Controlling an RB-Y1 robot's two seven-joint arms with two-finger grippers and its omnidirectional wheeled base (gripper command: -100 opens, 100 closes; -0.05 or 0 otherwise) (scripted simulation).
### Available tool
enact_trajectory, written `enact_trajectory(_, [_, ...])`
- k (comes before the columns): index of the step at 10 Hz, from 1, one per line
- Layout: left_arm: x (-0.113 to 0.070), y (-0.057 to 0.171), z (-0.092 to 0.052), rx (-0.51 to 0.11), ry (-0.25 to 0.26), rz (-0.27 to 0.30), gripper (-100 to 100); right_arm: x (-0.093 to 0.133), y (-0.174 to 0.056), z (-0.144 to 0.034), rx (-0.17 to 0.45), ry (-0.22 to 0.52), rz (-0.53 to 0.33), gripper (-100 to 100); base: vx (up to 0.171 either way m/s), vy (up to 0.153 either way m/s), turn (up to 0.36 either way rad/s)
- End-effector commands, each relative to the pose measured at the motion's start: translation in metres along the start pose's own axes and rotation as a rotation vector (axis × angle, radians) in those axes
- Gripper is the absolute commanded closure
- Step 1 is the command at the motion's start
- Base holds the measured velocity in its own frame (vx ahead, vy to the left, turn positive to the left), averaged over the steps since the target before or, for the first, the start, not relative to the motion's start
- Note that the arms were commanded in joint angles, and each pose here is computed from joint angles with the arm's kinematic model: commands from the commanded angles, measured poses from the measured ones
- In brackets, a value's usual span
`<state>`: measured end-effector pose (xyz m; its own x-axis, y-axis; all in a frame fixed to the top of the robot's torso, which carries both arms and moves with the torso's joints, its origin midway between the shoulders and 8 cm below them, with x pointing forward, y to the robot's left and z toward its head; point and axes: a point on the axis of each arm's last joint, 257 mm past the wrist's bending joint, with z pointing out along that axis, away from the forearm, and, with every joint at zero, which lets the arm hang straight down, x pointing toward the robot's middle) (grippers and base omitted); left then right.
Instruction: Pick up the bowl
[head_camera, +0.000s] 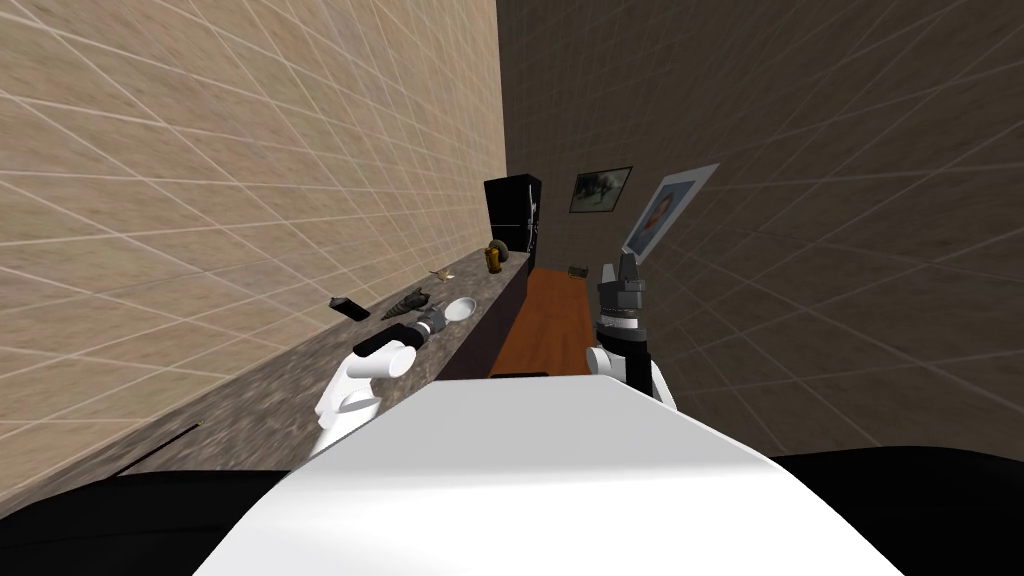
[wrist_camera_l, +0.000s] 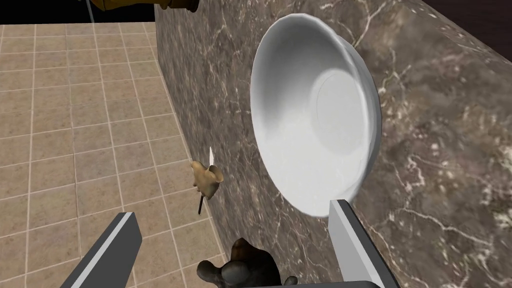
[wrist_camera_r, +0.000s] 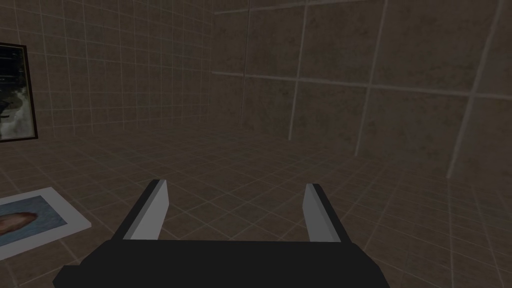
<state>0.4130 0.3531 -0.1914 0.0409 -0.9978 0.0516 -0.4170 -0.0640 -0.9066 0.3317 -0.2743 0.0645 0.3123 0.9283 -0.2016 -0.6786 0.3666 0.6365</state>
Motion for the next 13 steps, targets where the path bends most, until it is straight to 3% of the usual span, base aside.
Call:
enact_trajectory(1, [-0.001, 0.009, 0.000, -0.046, 0.003, -0.009, -100, 0.000, 0.000, 0.000, 0.000, 0.000, 0.000, 0, 0.022, 0.014, -0.008])
enact_trajectory(13, [-0.016, 0.080, -0.014, -0.368, -0.004, -0.028, -100, 0.000, 0.000, 0.000, 0.000, 0.000, 0.000, 0, 0.034, 0.004, -0.016])
